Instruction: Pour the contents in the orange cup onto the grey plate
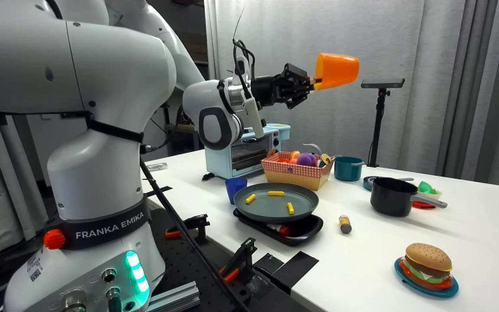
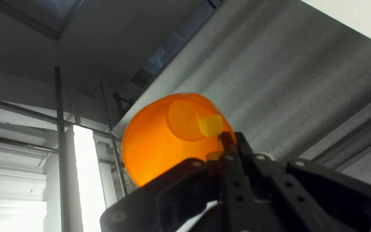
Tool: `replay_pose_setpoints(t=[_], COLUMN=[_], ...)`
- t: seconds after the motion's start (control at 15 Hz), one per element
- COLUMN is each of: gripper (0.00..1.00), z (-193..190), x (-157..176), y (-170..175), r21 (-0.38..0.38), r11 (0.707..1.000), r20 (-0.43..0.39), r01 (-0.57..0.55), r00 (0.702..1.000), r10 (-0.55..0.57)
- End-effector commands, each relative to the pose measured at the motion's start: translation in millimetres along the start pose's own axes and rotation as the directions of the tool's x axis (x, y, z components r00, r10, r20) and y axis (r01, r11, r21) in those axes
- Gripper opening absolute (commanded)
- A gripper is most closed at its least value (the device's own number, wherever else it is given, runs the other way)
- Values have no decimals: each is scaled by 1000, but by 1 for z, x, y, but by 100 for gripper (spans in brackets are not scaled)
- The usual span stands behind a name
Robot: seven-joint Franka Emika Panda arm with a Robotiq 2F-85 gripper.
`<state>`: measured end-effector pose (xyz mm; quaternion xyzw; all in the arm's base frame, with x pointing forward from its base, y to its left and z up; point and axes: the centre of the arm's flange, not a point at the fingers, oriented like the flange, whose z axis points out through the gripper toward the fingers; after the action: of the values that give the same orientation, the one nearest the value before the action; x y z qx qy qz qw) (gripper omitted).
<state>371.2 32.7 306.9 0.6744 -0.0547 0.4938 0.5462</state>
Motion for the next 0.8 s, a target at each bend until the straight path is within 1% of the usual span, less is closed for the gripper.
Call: replay_pose_setpoints(t=[0.0,0.33,0.6,0.73], gripper=[1,1,1,1], z=[8,24,31,32], x=[1,-1,2,5], y=[19,29,27,20], r21=[36,73,113,148], r11=[998,989,974,962], r20=[81,180,255,295], r01=[-56,-129,-196,-230], r00=[995,977,953,938], r10=[53,115,162,180])
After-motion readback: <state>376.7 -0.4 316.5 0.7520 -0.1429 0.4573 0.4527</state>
